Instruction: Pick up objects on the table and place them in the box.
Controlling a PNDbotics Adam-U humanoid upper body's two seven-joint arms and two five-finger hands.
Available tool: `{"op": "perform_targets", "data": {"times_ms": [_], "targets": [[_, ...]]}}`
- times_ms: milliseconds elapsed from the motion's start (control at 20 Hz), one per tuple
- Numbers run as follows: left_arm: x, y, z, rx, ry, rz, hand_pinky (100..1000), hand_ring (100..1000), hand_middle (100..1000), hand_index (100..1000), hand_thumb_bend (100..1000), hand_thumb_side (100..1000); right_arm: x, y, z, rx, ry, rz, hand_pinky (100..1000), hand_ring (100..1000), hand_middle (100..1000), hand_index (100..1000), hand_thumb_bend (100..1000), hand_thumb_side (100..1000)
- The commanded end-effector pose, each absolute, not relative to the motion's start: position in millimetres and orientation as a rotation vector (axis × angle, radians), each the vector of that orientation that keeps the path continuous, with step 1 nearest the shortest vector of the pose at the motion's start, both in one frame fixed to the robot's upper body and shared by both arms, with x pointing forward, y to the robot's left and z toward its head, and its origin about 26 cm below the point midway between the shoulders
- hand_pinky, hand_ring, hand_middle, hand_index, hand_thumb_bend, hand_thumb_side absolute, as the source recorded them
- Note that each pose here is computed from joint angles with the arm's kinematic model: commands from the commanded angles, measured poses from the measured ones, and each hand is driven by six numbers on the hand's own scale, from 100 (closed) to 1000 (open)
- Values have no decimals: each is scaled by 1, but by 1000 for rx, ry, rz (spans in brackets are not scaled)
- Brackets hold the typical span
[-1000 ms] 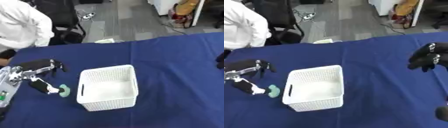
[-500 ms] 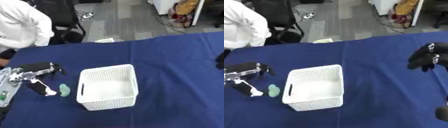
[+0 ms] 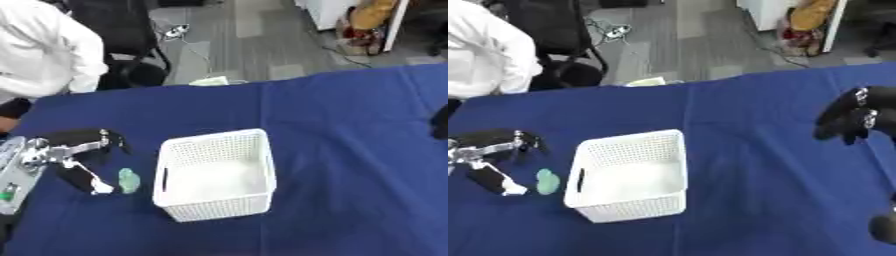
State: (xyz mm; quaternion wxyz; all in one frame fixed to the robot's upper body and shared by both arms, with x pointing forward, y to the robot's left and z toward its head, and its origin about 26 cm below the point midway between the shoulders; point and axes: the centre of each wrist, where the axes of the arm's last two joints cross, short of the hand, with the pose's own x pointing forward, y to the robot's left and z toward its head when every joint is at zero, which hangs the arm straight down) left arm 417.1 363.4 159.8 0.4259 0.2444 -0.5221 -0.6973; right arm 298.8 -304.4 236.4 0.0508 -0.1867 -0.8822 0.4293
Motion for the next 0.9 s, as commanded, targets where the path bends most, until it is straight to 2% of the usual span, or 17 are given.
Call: {"op": "perform_targets", "data": {"times_ms": [50, 550, 900], "targets": [[417, 374, 175, 662, -1256, -1790, 203, 478, 767, 827, 997, 309, 296, -305, 246, -584, -2692, 1350, 100, 247, 514, 594, 708, 1000], [421, 375, 165, 679, -1210, -1799, 122, 461, 770, 827, 997, 294, 296, -304, 245, -575, -2687, 1358, 100, 245, 514, 593, 719, 1000], [423, 375, 159, 665, -1202, -1783, 120, 458, 770, 826, 986, 280, 296, -304, 245, -572, -2686, 1361, 100, 245, 514, 593, 720, 1000]]}}
